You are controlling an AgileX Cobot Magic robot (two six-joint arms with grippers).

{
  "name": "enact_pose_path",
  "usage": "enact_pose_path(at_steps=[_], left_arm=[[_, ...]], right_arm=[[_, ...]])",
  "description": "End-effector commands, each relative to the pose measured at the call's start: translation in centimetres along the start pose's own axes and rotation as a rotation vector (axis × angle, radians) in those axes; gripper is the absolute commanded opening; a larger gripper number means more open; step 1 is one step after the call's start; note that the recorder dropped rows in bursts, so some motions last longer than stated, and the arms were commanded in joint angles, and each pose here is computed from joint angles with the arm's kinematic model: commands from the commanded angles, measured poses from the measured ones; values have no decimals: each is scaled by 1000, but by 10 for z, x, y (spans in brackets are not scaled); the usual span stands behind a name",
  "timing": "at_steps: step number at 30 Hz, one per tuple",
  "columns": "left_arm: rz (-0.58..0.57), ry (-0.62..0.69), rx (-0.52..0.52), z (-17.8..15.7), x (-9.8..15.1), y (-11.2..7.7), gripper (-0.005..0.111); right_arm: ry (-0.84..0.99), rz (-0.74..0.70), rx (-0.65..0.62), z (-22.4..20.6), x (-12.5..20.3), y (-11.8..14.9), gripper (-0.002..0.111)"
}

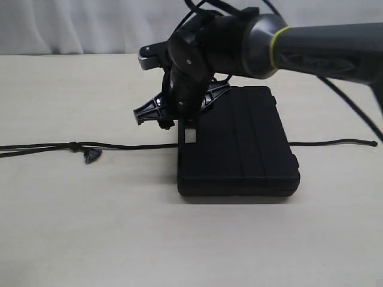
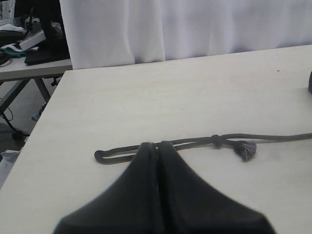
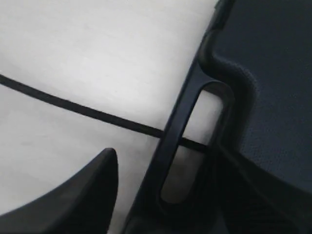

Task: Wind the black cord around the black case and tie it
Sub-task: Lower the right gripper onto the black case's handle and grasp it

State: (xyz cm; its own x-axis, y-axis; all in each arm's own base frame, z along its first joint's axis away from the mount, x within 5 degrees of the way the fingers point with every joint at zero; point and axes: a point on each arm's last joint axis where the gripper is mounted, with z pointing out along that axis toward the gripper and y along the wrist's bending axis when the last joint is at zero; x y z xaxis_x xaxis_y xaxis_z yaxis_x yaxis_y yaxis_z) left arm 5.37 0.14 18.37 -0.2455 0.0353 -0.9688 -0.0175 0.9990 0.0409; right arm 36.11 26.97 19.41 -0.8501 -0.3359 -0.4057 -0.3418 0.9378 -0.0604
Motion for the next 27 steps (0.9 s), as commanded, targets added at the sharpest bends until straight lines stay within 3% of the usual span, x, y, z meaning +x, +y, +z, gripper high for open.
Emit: enact_pose_path(at_steps=[1, 13, 19, 27], left_arm=[[3, -10, 7, 0, 0, 0, 0], [3, -10, 7, 0, 0, 0, 0], [3, -10, 7, 0, 0, 0, 0], [3, -10, 7, 0, 0, 0, 0]], right_arm=[[23, 9, 46, 25, -6, 3, 55], [34, -2, 55, 60, -9, 9, 55], [52, -9, 64, 68, -6, 9, 38], [54, -10, 64, 70, -5, 9, 36]])
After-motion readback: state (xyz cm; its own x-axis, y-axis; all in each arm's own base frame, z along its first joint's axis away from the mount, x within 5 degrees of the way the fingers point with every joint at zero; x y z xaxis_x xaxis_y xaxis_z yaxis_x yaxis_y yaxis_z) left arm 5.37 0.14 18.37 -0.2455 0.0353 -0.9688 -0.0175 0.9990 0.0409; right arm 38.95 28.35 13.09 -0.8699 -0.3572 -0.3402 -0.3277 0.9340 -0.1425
